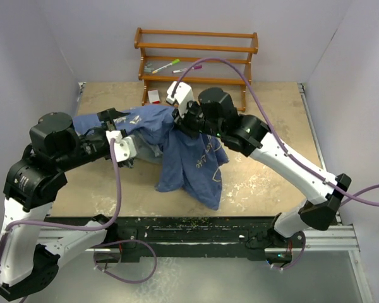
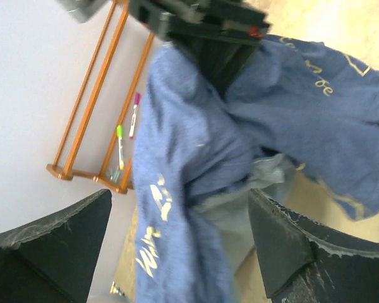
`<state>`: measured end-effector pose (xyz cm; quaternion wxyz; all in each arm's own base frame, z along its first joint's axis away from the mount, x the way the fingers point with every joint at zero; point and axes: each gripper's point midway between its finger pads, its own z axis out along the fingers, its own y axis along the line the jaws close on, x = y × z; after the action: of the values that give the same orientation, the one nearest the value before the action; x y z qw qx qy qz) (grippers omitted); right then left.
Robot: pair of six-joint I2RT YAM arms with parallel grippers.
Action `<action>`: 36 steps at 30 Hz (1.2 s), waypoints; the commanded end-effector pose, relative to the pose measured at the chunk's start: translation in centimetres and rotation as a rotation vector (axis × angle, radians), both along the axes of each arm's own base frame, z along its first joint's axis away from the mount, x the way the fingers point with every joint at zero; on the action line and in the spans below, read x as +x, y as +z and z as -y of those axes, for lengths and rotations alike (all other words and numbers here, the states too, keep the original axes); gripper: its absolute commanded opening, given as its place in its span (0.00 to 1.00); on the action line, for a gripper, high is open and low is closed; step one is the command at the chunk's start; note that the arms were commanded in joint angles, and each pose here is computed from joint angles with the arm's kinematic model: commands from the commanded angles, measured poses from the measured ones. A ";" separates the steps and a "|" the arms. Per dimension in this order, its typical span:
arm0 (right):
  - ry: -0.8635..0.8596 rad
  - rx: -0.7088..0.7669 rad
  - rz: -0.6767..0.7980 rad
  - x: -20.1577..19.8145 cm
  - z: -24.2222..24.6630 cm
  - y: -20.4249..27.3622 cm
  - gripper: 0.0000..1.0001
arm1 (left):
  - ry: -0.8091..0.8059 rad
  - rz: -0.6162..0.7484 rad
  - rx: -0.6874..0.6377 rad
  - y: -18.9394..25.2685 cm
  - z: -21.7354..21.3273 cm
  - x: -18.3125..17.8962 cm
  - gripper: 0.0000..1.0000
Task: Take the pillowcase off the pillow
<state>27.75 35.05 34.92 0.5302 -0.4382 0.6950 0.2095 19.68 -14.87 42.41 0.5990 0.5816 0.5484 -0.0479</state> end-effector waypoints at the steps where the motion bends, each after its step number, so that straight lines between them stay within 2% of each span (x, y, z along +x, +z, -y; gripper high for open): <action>1: -0.167 0.111 0.097 1.4 3.1 9.5 0.00 | -0.147 -0.024 -0.042 0.7 1.9 -2.2 0.98; 3: -0.157 0.105 0.091 1.0 2.7 11.1 0.00 | -0.193 -0.021 -0.015 -0.3 2.3 -2.4 0.99; 5: -0.122 0.066 0.043 0.4 1.4 10.6 0.00 | -0.200 -0.006 0.001 -0.7 2.5 -1.9 0.99; 12: 0.063 0.058 -0.091 -3.5 -0.9 8.8 0.00 | -0.096 0.185 0.069 -0.1 1.7 2.1 0.99; 16: 0.106 0.022 -0.152 -4.5 -1.3 7.2 0.00 | -0.080 0.237 0.097 -0.9 1.4 2.6 0.99; 22: 0.167 0.088 -0.209 -5.6 -3.2 7.8 0.00 | -0.169 0.051 0.145 -5.8 2.4 1.6 1.00; 26: 0.241 0.191 -0.244 -6.6 -4.9 9.7 0.00 | -0.201 -0.124 0.111 -8.2 3.4 0.6 0.92; 28: 0.299 0.242 -0.256 -7.5 -5.7 10.7 0.00 | -0.187 -0.163 0.076 -8.5 3.7 0.7 0.85; 30: 0.357 0.287 -0.269 -8.5 -6.2 11.7 0.00 | -0.168 -0.173 0.054 -8.5 3.9 1.1 0.69; 32: 0.415 0.328 -0.264 -9.5 -6.4 12.8 0.00 | -0.150 -0.185 0.038 -8.5 3.9 1.4 0.44; 33: 0.417 0.344 -0.249 -9.5 -6.1 13.3 0.00 | -0.140 -0.191 0.032 -8.6 3.9 1.6 0.28; 34: 0.403 0.357 -0.230 -9.2 -5.7 13.8 0.09 | -0.119 -0.199 0.023 -8.7 3.9 1.9 0.02; 36: 0.368 0.407 -0.212 -8.4 -4.2 14.9 0.20 | -0.069 -0.192 -0.002 -8.3 3.7 2.7 0.00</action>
<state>21.91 38.91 36.09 0.3512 -0.4409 0.7557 0.3334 22.17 -17.51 35.61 0.5563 0.6205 0.5470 -0.0798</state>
